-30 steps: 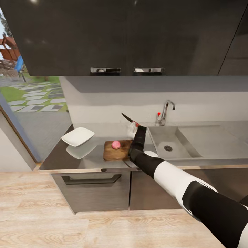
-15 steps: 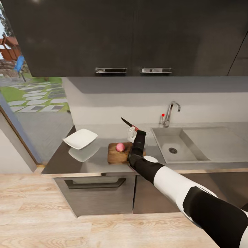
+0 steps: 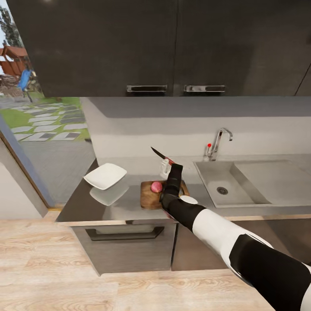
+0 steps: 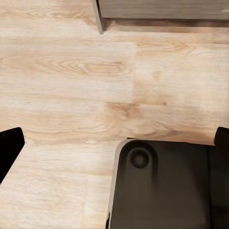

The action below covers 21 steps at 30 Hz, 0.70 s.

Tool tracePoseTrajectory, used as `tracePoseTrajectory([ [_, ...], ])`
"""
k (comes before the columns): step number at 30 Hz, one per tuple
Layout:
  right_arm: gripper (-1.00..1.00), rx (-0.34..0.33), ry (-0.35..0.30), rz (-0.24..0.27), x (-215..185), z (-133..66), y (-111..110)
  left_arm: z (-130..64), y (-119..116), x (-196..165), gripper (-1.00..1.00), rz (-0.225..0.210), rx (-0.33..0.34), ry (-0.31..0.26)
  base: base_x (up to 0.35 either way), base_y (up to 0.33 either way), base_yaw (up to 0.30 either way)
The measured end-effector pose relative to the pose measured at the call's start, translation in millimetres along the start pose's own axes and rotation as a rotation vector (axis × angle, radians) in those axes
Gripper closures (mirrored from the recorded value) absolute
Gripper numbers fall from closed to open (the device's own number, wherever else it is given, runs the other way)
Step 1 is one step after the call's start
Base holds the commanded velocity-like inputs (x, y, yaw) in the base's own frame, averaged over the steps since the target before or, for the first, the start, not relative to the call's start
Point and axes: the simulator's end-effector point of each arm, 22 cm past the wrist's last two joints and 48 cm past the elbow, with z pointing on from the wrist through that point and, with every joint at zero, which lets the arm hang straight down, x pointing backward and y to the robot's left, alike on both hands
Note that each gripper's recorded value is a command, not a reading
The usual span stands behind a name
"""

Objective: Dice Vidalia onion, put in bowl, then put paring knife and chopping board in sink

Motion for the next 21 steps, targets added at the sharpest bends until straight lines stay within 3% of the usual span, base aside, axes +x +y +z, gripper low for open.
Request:
tracePoseTrajectory([
  [10,1.0,-0.021,0.0,-0.006,3.1,-6.8,16.8,-0.3,-0.9,0.6,-1.0,0.002,0.004,0.001,0.0,0.122,0.0],
  [17,1.0,0.05,-0.01,0.001,0.3,-12.7,5.8,-0.4,-0.9,0.6,-1.0,0.003,0.004,0.002,0.0,0.006,0.0],
  [20,1.0,0.062,-0.009,-0.001,2.6,-18.6,12.1,-0.7,-0.8,0.9,-1.0,0.003,0.004,0.002,-0.047,0.0,0.0],
  [21,1.0,0.048,-0.006,-0.003,5.5,-23.6,24.0,-0.8,-1.1,1.3,-1.0,0.003,0.004,0.004,-0.256,0.0,0.0],
])
